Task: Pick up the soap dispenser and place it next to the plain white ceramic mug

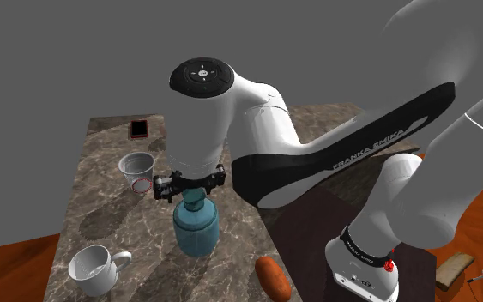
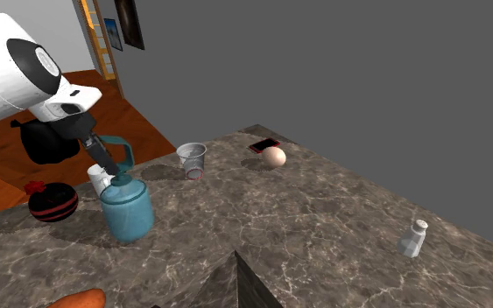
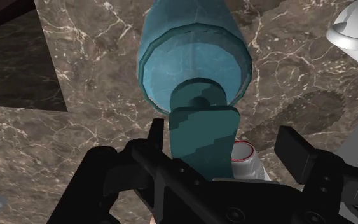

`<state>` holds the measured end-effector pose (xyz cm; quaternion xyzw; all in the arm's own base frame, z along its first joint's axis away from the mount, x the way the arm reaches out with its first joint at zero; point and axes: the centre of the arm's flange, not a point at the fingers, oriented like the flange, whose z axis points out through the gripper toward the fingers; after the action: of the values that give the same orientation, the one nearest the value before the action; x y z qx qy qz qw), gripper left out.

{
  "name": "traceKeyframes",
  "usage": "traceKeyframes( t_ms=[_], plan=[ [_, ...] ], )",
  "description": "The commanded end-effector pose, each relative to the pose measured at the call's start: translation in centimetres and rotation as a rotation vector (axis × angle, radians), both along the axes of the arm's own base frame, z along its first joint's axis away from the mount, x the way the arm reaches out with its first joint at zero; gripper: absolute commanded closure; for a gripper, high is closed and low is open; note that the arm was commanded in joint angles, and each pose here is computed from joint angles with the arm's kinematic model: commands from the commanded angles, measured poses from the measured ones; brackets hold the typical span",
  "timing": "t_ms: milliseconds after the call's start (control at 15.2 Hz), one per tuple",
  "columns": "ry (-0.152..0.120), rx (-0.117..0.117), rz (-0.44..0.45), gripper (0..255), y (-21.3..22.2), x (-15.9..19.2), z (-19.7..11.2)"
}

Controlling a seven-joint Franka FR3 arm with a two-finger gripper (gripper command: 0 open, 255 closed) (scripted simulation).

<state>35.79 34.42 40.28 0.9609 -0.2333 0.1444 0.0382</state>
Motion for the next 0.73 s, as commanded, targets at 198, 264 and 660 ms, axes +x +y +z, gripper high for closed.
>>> traceKeyframes(
  t_ms=[198, 264, 660],
  plan=[
    [0.0, 0.0, 0.0, 0, 0.2, -0.3, 1.2],
    [0.0, 0.0, 0.0, 0, 0.4, -0.7, 2.5],
    [0.0, 0.0, 0.0, 0, 0.7, -1.3, 4.7]
  ],
)
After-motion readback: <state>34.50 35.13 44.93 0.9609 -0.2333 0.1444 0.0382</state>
